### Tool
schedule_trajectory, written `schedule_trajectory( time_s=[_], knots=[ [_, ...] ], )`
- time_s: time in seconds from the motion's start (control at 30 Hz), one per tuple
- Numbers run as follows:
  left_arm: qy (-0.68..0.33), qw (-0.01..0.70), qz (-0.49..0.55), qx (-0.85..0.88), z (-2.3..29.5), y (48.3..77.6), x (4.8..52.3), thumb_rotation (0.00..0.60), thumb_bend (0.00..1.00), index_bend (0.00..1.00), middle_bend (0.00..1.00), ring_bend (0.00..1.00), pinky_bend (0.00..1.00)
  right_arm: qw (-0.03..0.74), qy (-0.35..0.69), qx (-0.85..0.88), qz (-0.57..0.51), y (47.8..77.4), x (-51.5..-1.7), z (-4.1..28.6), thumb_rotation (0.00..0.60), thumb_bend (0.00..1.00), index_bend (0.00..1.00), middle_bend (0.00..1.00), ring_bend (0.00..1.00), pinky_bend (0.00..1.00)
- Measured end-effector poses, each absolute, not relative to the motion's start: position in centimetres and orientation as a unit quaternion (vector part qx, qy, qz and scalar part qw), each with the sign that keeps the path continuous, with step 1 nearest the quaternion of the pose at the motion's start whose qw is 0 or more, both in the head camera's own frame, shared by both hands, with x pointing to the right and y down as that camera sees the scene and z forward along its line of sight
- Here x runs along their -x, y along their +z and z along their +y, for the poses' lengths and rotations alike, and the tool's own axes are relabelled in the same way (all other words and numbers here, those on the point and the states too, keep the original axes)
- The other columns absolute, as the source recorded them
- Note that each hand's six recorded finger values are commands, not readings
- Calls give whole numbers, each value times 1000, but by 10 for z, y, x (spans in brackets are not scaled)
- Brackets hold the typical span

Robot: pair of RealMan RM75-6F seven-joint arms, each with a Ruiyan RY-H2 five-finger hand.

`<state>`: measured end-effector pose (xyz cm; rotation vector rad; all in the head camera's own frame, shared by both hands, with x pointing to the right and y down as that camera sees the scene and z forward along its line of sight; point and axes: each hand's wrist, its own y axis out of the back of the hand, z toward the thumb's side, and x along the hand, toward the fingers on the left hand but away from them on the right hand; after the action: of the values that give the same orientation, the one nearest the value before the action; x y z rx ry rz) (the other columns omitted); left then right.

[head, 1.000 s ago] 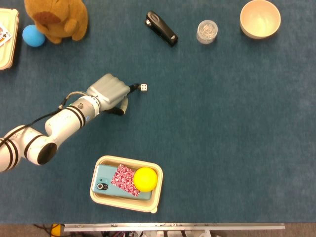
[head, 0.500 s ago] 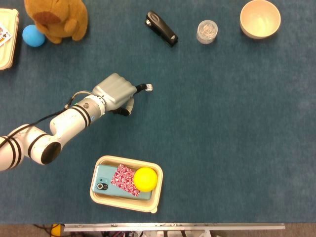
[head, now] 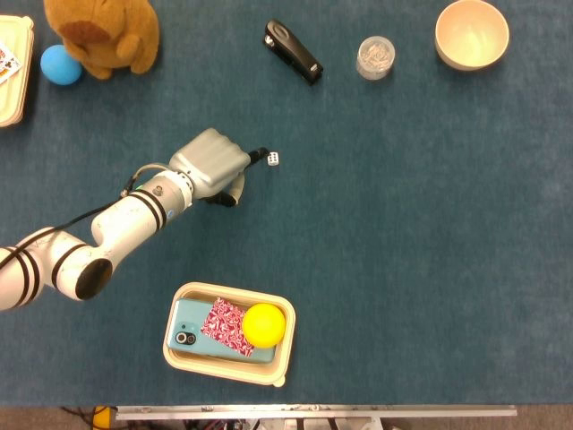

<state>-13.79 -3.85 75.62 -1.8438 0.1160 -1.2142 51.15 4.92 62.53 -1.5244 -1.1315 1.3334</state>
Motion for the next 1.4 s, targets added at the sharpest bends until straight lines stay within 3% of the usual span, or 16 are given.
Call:
schedule_trajectory(
  time_s=[0.13, 1.4],
  knots=[
    [-489, 452, 67, 743, -44, 755, 136, 275, 770, 91, 1000, 1000, 1000, 399, 527, 602, -448, 625, -512, 51, 600, 284, 216, 240, 180, 335],
    [-501, 434, 51, 747, -41, 779, 127, 275, 770, 125, 1000, 1000, 1000, 389, 540, 595, -451, 627, -524, 53, 600, 284, 216, 239, 180, 335]
  ],
)
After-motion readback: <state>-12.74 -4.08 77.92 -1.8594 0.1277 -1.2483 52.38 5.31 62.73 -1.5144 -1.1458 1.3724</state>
